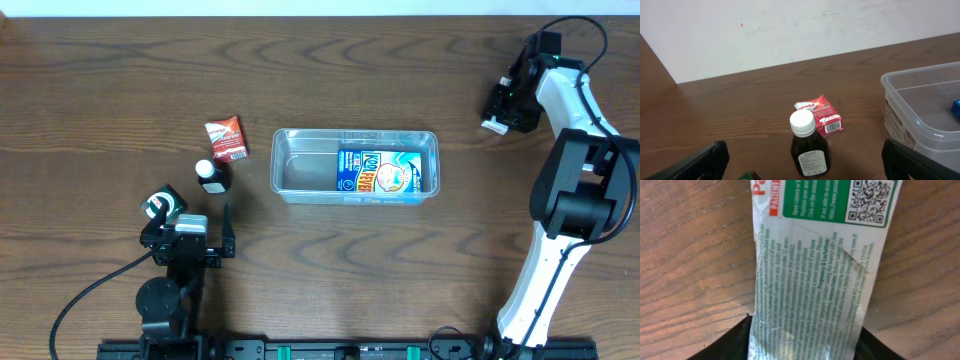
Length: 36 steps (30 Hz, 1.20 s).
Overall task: Pack container
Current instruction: 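Lift the Panadol packet and carry it toward the container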
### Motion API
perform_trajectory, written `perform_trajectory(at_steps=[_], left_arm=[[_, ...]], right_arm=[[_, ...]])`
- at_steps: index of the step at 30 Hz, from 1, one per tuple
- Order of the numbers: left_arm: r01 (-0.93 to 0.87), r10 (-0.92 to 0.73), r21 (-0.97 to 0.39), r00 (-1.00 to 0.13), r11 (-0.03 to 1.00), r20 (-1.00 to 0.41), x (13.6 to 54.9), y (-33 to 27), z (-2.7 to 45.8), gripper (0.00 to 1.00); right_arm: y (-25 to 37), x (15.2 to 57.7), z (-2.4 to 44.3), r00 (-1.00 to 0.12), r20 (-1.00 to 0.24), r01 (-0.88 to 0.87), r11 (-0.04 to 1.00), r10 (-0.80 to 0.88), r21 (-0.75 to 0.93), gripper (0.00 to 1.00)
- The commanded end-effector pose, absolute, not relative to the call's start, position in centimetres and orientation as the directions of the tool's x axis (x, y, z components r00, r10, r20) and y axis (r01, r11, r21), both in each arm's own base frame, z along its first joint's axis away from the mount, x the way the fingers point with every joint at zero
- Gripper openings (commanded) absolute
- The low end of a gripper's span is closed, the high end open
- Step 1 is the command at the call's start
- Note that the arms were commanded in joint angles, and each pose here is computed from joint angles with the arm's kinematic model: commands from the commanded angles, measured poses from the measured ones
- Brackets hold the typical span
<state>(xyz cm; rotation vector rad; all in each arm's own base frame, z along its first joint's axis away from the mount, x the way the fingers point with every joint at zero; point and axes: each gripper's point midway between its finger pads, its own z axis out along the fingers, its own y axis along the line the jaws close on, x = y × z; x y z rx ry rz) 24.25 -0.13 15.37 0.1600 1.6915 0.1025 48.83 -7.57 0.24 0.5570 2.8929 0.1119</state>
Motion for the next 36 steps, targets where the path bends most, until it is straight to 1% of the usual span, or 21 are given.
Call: perform_trajectory(at_steps=[1, 6, 10, 16, 19, 23, 26, 29, 32, 36], left_arm=[[0.053, 0.159, 0.153, -0.154, 0.987, -0.975, 24.3, -0.2, 13.9, 0.98], [0.053, 0.159, 0.153, -0.154, 0.987, -0.975, 24.3, -0.2, 13.9, 0.98], [0.053, 0.16, 0.153, -0.154, 0.987, -0.975, 24.3, -0.2, 13.9, 0.98], [0.053, 0.159, 0.153, -0.154, 0.987, -0.975, 24.3, -0.2, 13.9, 0.98], [0.053, 0.16, 0.153, -0.154, 0.987, -0.975, 24.3, -0.2, 13.9, 0.98], [0.053, 0.16, 0.153, -0.154, 0.987, -0.975, 24.3, -0.2, 13.9, 0.98], [0.053, 0.159, 0.153, -0.154, 0.987, -0.975, 24.3, -0.2, 13.9, 0.98], [0.053, 0.16, 0.153, -0.154, 0.987, -0.975, 24.3, -0.2, 13.9, 0.98], [0.053, 0.159, 0.153, -0.154, 0.987, -0.975, 24.3, -0.2, 13.9, 0.98], [0.053, 0.16, 0.153, -0.154, 0.987, -0.975, 24.3, -0.2, 13.9, 0.98]], right_arm=[[-7.2, 48.4, -1.0, -0.914, -0.142, 0.366, 0.924, 0.379, 0.111, 0.47], [-7.2, 48.1, -0.5, -0.915, -0.134, 0.368, 0.923, 0.381, 0.109, 0.33], [-7.2, 48.2, 1.4, -0.916, -0.161, 0.352, 0.929, 0.367, 0.112, 0.34], [-6.9, 48.3, 6.7, -0.921, -0.251, 0.278, 0.954, 0.299, 0.114, 0.36], [-5.3, 48.2, 10.6, -0.928, -0.316, 0.16, 0.976, 0.199, 0.145, 0.37], [-1.3, 47.3, 15.7, -0.91, -0.414, -0.107, 0.973, -0.014, 0.202, 0.38], [2.3, 45.7, 18.9, -0.859, -0.48, -0.313, 0.924, -0.177, 0.22, 0.37], [5.4, 43.5, 20.8, -0.793, -0.509, -0.488, 0.85, -0.336, 0.198, 0.35], [8.1, 40.9, 21.2, -0.724, -0.488, -0.626, 0.762, -0.487, 0.168, 0.33], [11.2, 37.4, 20.5, -0.631, -0.427, -0.762, 0.622, -0.648, 0.18, 0.33]])
